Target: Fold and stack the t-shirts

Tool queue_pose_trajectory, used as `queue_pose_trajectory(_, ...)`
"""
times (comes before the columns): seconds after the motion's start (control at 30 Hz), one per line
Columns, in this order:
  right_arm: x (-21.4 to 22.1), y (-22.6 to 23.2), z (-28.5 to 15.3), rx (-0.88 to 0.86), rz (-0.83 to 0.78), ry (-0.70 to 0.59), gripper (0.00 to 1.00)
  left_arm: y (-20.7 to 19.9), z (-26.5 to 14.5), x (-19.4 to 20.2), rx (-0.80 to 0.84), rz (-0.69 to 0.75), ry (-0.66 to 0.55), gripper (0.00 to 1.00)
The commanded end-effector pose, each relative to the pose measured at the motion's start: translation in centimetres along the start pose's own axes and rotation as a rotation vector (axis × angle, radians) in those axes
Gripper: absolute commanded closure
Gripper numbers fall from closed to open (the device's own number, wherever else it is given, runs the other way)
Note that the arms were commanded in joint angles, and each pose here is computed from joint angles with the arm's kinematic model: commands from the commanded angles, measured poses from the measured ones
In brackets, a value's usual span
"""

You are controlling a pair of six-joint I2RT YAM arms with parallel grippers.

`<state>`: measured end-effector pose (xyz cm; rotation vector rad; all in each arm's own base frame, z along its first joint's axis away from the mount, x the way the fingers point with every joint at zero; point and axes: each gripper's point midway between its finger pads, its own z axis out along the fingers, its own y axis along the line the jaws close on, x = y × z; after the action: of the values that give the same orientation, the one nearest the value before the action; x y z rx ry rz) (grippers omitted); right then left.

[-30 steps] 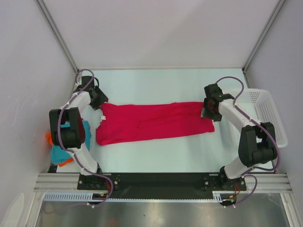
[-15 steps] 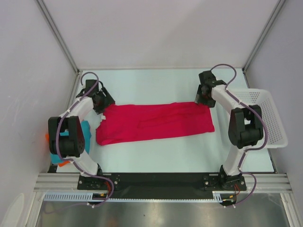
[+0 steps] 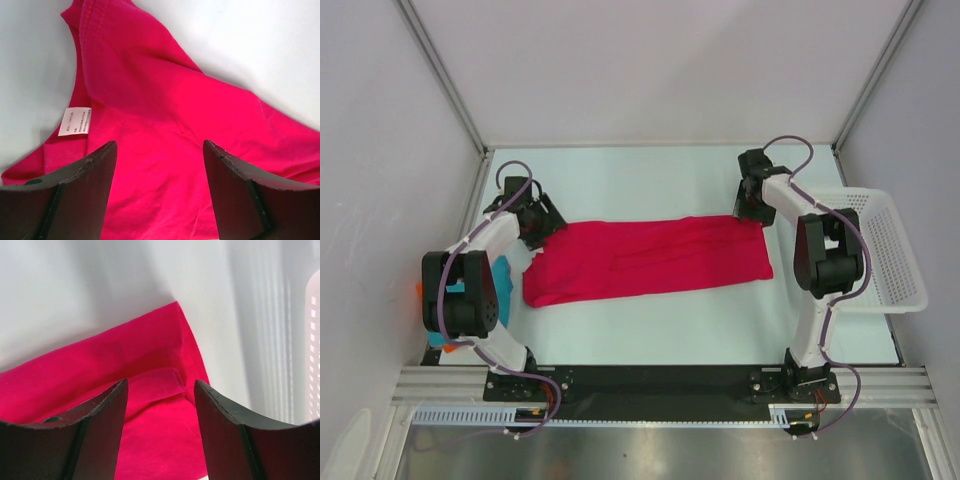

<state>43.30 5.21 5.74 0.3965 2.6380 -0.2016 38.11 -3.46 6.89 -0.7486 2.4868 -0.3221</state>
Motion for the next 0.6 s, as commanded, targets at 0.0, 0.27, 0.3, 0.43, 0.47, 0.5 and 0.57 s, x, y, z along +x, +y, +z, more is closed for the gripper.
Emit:
queue_pose_trajectory(0.0, -1.4, -0.3, 0.1, 0.021, -0.001, -0.031, 0.39, -1.4, -1.3, -1.6, 0.058, 0.025, -0.062, 0.25)
queue_pose_trajectory(0.27, -1.4, 0.1, 0.7, 0.015, -0.003, -0.022, 0.39, -1.3, -1.2, -1.5, 0.055, 0.028, -0.057, 0.26)
queue_pose_trajectory(0.3, -1.3, 0.2, 0.7, 0.014, -0.003, -0.021, 0.40, -1.3, -1.1, -1.5, 0.055, 0.028, -0.055, 0.26)
queue_pose_trajectory(0.43, -0.8, 0.3, 1.0, 0.013, -0.008, -0.012, 0.41, -1.3, -1.1, -1.5, 0.055, 0.029, -0.057, 0.26)
queue_pose_trajectory(0.47, -0.7, 0.4, 1.1, 0.012, -0.011, -0.009, 0.41, -1.3, -1.1, -1.5, 0.055, 0.029, -0.057, 0.26)
queue_pose_trajectory(0.5, -0.7, 0.5, 1.1, 0.010, -0.010, -0.011, 0.41, -1.2, -1.1, -1.6, 0.054, 0.029, -0.058, 0.26)
queue_pose_trajectory(0.57, -0.5, 0.6, 1.1, 0.005, -0.012, -0.006, 0.46, -1.2, -1.1, -1.5, 0.054, 0.031, -0.056, 0.26)
